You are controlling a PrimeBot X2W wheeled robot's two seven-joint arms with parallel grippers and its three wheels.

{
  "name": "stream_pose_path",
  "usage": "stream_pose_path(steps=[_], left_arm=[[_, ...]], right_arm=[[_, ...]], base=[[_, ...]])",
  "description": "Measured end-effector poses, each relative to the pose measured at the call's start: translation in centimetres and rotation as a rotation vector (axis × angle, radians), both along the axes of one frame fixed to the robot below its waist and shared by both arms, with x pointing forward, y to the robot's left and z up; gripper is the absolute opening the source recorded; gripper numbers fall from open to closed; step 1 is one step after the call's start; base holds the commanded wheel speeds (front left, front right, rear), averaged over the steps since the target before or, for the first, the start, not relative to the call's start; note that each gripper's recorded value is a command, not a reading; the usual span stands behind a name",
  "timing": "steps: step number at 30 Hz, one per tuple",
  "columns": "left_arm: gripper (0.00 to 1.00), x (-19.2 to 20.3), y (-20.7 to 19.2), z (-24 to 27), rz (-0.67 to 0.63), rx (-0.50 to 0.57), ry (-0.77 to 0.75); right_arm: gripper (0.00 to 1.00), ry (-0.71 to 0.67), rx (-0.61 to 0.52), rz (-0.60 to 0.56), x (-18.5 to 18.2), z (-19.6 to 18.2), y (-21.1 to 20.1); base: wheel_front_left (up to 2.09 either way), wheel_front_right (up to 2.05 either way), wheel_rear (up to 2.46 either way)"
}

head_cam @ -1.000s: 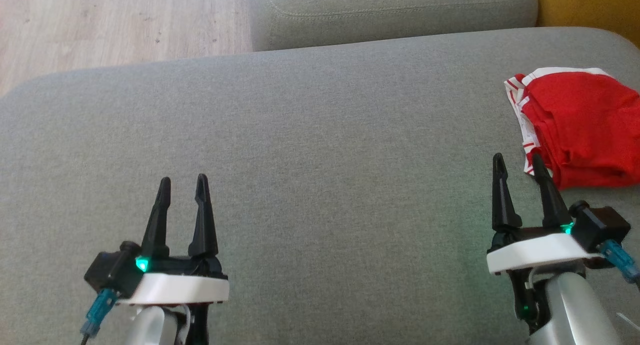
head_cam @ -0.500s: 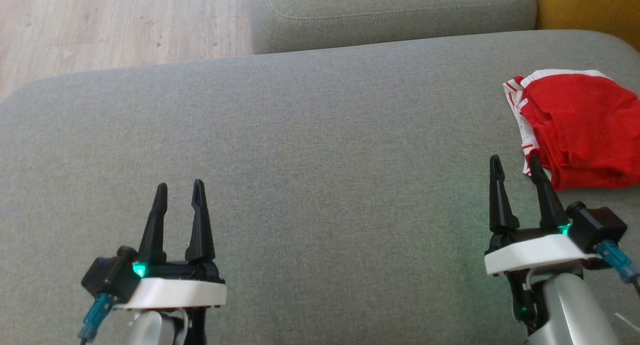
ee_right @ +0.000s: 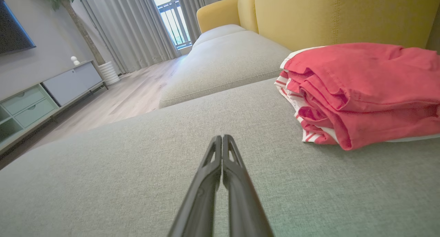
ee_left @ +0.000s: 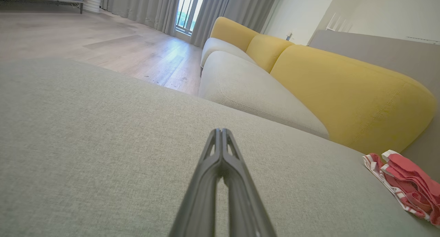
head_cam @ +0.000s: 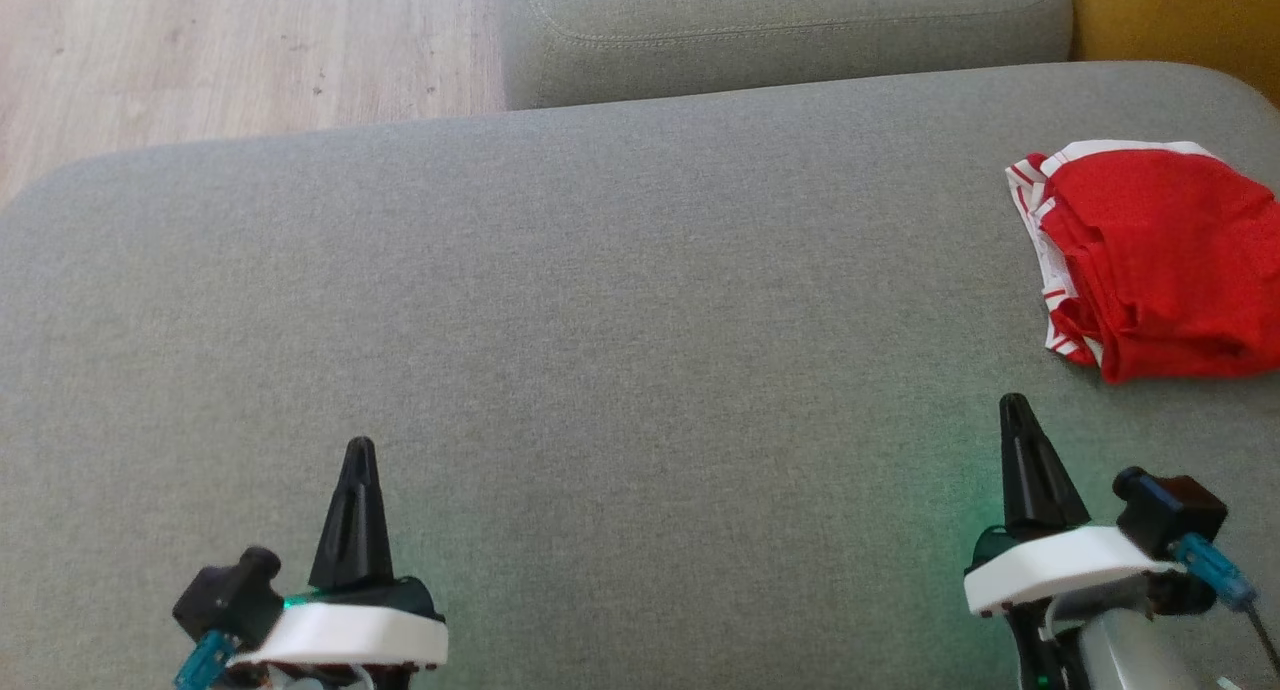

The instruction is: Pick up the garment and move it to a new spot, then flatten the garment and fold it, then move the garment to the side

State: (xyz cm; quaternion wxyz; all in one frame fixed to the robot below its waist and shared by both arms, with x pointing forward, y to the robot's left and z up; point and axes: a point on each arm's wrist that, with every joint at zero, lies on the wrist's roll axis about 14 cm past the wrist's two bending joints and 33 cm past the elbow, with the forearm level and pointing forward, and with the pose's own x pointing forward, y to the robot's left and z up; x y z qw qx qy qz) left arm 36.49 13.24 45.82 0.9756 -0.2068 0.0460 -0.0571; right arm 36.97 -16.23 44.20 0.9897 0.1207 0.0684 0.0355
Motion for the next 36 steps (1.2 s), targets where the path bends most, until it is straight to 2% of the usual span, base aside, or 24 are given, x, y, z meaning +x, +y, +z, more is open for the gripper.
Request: stream_pose_path(steps=[36], left_arm=[[0.0,0.1,1.9,-0.4,0.103,-0.332,0.096]], right_arm=[[0.0,0.033,0.386,-0.138,0.4,0.8,-1.9]], base=[[0.0,0.0,0.0]])
